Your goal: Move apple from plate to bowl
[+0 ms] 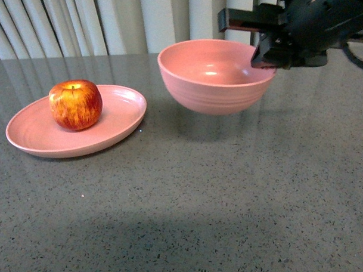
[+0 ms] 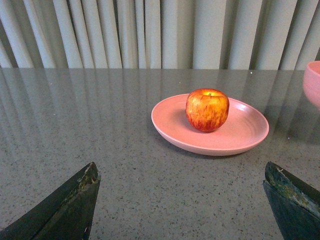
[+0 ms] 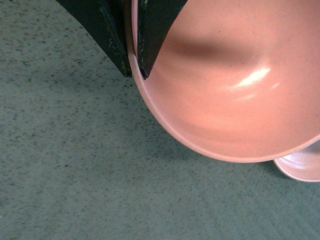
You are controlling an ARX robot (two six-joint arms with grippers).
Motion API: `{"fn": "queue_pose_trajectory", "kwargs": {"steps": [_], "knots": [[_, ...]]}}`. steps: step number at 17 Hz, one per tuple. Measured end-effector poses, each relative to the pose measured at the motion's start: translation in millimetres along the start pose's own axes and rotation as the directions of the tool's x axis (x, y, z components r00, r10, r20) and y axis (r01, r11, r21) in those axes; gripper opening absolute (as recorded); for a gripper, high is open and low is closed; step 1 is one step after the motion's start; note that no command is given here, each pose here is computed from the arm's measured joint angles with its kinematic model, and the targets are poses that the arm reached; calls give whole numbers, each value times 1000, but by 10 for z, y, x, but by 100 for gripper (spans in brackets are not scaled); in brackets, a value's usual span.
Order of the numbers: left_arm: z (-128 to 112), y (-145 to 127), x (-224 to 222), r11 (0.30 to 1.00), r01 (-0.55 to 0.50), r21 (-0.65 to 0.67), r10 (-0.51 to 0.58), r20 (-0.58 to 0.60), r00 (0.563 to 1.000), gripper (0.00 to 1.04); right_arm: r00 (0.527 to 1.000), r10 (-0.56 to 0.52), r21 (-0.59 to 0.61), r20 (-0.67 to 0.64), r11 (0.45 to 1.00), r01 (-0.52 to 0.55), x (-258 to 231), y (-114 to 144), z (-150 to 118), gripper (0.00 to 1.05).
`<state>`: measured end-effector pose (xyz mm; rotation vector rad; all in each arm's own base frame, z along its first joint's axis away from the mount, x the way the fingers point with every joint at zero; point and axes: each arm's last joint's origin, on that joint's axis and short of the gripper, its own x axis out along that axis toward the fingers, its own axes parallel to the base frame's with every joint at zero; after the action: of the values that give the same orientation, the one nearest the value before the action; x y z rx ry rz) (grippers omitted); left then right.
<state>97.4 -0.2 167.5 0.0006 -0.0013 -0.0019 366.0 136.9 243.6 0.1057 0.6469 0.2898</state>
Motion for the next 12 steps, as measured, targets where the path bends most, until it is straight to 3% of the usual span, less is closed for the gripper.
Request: {"fn": "queue_pose_trajectory", "kwargs": {"steps": [6,12], "knots": [[0,0,0,1000,0,0,0,0,1000,98,1000,0,-14,-21,1000,0,247,246,-19,3],[0,0,0,1000,0,0,0,0,1000,98,999,-36,8,-41,999,37,431,234,-67,3]]}}
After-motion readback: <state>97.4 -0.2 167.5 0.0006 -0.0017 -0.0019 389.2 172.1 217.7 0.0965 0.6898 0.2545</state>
